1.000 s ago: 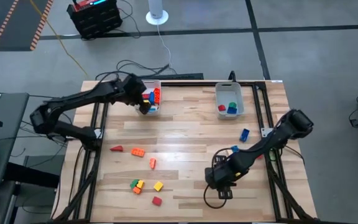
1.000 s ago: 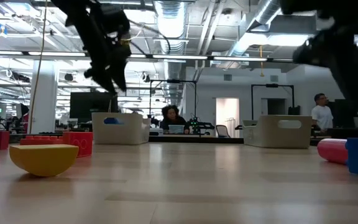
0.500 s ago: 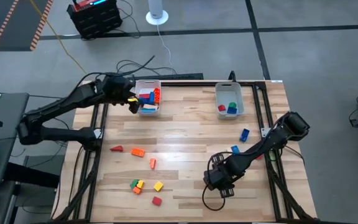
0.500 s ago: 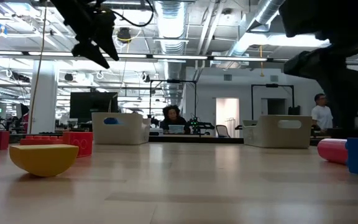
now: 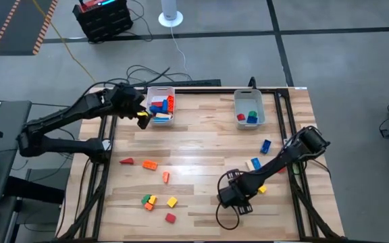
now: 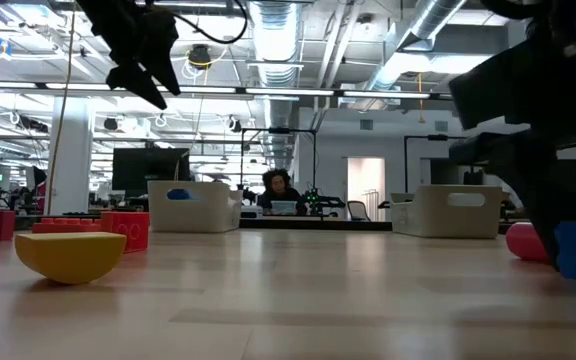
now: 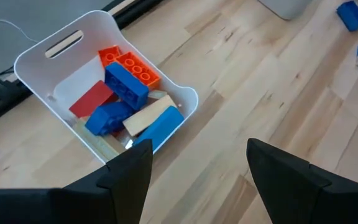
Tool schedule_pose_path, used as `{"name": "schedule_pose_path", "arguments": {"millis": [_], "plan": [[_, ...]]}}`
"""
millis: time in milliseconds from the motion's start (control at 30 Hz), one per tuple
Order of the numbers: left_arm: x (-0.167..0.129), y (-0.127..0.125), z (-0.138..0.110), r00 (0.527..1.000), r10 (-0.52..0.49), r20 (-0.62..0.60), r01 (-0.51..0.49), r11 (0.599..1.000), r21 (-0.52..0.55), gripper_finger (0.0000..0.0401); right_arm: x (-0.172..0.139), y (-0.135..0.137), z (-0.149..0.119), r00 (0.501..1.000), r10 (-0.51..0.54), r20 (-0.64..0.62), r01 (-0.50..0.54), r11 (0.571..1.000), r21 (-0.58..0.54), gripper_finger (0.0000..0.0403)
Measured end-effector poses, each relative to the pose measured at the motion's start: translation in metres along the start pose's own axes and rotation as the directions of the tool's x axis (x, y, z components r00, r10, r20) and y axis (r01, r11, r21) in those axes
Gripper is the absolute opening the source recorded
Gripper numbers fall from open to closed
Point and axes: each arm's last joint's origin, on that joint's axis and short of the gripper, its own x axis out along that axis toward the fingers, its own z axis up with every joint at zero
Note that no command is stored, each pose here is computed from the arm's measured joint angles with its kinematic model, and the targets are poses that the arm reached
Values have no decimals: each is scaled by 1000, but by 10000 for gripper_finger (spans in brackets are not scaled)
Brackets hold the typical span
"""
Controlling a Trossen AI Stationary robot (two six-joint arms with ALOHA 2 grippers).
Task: Sort blocks by size
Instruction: Put the blue rectangle game piece into the white bin
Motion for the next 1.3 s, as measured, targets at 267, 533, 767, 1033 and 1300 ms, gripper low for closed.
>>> {"name": "schedule_pose_path", "arguments": {"millis": [267,533,767,1033,1300], "plan": [[0,-2,1,1000,-21,6,21,1000,20,256,-12,-16,2,1000,19,8,-19,999,48,113],[2,-20,13,978,-163,130,138,974,180,256,-90,-94,15,931,-121,345,19,958,285,113],[17,-49,27,924,-315,216,254,929,270,256,-172,-171,10,590,-317,743,-49,904,425,113],[35,-83,31,859,-446,252,361,876,320,256,-224,-203,12,138,-404,904,-94,904,418,118],[44,-109,37,767,-551,330,445,826,347,256,-230,-203,19,16,-391,920,-80,917,391,118]]}}
